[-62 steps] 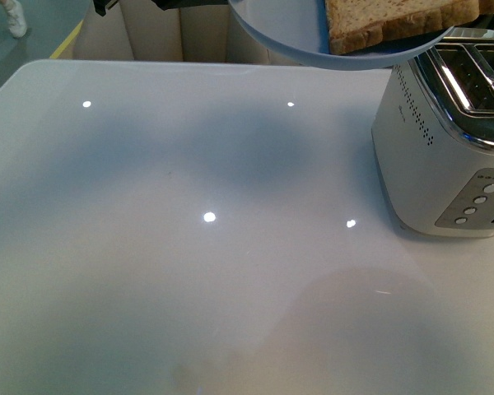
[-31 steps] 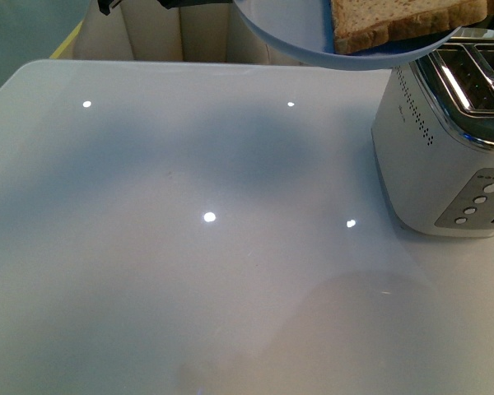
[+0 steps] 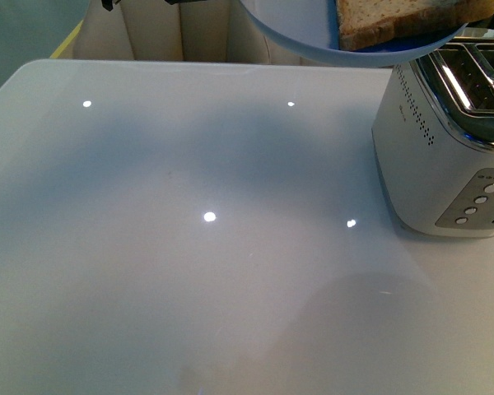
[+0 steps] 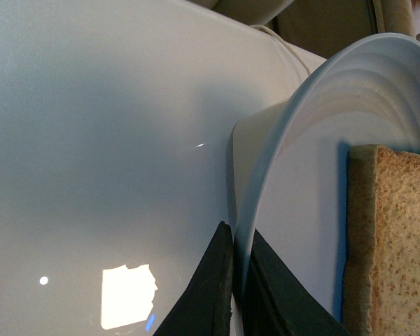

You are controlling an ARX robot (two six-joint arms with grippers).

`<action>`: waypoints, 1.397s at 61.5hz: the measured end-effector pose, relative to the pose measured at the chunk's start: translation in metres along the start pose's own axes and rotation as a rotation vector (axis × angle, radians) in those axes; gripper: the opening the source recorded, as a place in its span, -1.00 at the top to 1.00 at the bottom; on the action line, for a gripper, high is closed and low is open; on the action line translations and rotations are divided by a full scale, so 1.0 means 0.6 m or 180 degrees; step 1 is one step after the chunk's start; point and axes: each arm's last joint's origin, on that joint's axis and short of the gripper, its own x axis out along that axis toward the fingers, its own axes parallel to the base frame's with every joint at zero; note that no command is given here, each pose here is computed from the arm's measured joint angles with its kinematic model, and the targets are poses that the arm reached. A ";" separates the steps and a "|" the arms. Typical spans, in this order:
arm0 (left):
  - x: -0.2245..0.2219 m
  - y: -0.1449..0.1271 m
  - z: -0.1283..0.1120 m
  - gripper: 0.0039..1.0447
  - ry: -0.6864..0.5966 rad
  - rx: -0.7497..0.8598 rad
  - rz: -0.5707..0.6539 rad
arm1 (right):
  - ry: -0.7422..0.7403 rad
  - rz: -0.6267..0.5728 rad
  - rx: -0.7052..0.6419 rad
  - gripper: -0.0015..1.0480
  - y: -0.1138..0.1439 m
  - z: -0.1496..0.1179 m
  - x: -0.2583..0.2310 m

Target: Left arm holds plate, right arm toasts bread

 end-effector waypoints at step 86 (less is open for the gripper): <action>0.002 -0.006 -0.005 0.94 0.0030 0.0017 -0.0009 | -0.0983 -0.0728 -0.1068 0.93 0.094 0.205 -0.091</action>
